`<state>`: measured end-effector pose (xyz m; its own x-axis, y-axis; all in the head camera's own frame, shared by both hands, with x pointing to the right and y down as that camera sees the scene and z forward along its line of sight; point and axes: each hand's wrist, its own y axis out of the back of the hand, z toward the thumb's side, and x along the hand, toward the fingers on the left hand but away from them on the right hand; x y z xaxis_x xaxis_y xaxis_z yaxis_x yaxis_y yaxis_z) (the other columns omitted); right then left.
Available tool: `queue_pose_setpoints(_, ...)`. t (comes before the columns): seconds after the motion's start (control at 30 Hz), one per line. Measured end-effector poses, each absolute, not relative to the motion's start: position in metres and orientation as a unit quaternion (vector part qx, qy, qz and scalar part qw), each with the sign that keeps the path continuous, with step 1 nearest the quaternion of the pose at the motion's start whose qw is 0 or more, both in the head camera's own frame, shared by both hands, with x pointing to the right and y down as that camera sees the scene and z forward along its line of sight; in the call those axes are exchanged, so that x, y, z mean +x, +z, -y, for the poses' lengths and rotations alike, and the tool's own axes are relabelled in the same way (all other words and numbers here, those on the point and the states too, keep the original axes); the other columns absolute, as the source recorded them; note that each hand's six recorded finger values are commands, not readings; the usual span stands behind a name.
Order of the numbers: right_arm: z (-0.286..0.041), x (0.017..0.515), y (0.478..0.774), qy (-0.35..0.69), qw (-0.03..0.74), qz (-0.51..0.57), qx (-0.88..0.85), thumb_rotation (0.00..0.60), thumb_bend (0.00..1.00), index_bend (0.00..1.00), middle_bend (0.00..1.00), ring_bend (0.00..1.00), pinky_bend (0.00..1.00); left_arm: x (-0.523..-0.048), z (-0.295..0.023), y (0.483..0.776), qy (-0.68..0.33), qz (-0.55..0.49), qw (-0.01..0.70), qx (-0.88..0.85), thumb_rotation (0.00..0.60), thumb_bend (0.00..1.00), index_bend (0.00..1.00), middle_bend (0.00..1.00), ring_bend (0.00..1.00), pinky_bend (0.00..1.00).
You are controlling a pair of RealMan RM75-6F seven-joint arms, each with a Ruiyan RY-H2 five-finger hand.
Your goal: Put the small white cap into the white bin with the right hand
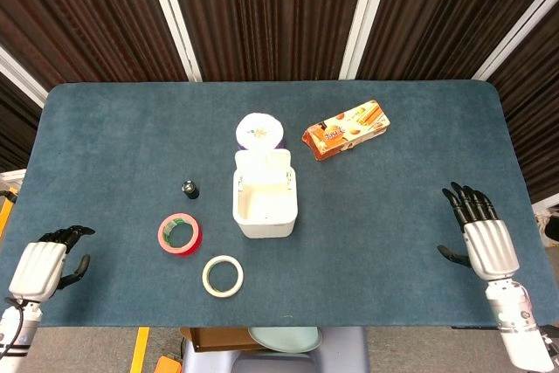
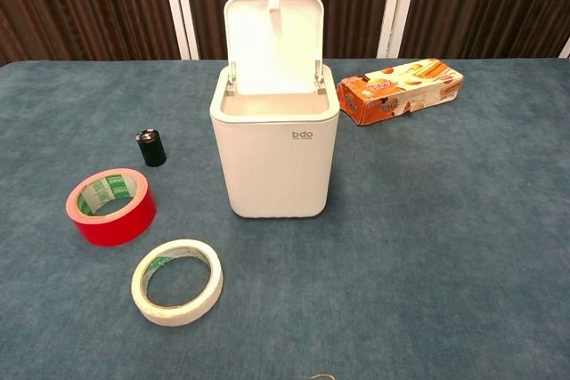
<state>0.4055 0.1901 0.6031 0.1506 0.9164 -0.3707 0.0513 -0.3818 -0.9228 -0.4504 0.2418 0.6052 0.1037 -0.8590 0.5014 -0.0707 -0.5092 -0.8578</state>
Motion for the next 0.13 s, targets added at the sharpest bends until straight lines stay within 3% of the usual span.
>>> queue_pose_setpoints(0.13, -0.1917, 0.4046, 0.6064, 0.535, 0.401, 0.37, -0.645, 0.6, 0.09, 0.18, 0.13, 0.08, 0.21, -0.4495, -0.2417, 0.605, -0.567, -0.354, 0.349, -0.657, 0.6, 0.45, 0.32, 0.3, 0.35, 0.43)
